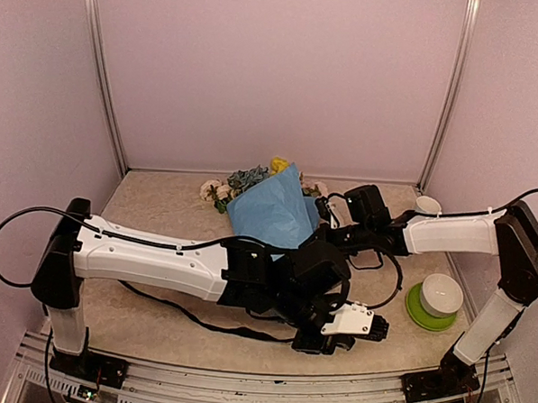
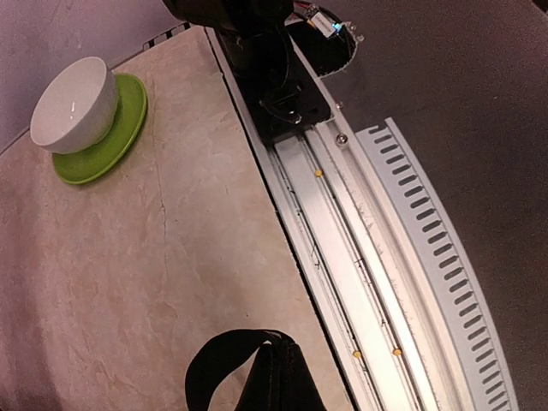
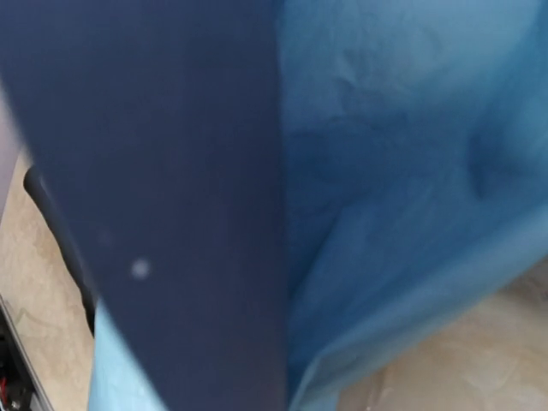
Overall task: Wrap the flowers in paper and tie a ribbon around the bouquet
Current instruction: Adjust the folded bouquet with the ribbon.
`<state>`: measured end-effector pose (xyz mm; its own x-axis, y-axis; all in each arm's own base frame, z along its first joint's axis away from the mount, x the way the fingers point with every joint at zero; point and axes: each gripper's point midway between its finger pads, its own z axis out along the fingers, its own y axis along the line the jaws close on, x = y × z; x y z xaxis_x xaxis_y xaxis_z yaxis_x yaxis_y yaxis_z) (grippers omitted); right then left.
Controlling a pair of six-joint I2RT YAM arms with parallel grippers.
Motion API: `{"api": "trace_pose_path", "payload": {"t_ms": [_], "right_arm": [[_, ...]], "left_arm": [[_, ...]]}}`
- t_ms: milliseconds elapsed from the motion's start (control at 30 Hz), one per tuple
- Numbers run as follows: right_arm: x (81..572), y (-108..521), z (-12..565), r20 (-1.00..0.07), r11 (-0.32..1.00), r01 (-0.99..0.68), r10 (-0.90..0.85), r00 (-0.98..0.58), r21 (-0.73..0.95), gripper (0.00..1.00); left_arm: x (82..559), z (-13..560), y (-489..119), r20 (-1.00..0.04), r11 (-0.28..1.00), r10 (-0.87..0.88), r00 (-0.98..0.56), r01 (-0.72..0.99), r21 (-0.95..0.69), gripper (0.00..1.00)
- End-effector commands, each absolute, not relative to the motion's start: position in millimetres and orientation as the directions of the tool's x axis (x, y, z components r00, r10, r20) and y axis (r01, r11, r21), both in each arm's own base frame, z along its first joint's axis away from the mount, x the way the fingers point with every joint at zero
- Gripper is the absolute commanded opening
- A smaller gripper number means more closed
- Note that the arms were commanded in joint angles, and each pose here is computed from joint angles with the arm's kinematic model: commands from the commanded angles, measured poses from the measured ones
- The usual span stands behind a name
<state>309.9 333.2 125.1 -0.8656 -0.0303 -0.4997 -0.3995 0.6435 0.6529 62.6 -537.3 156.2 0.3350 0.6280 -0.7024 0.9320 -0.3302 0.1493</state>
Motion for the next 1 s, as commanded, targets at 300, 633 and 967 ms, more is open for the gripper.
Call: {"api": "trace_pose_path", "payload": {"t_ms": [300, 633, 967], "right_arm": [[308.3, 338.9, 164.9, -0.566, 0.616, -0.451, -0.012, -0.825, 0.645, 0.0], [307.9, 336.3, 168.5, -0.574, 0.623, -0.454, -0.01, -0.819, 0.636, 0.0], [307.6, 329.5, 169.4, -0.585, 0.648, -0.451, -0.01, -0.811, 0.614, 0.0]], "left_arm": [[10.2, 130.1, -557.8, -0.629, -0.573, 0.506, 0.59, 0.775, 0.266, 0.0], [147.1, 122.7, -556.2, -0.587, -0.149, 0.653, 0.479, 0.841, 0.52, 0.0], [168.3, 164.0, -574.0, -0.619, 0.007, 0.603, 0.504, 0.772, 0.636, 0.38]]}}
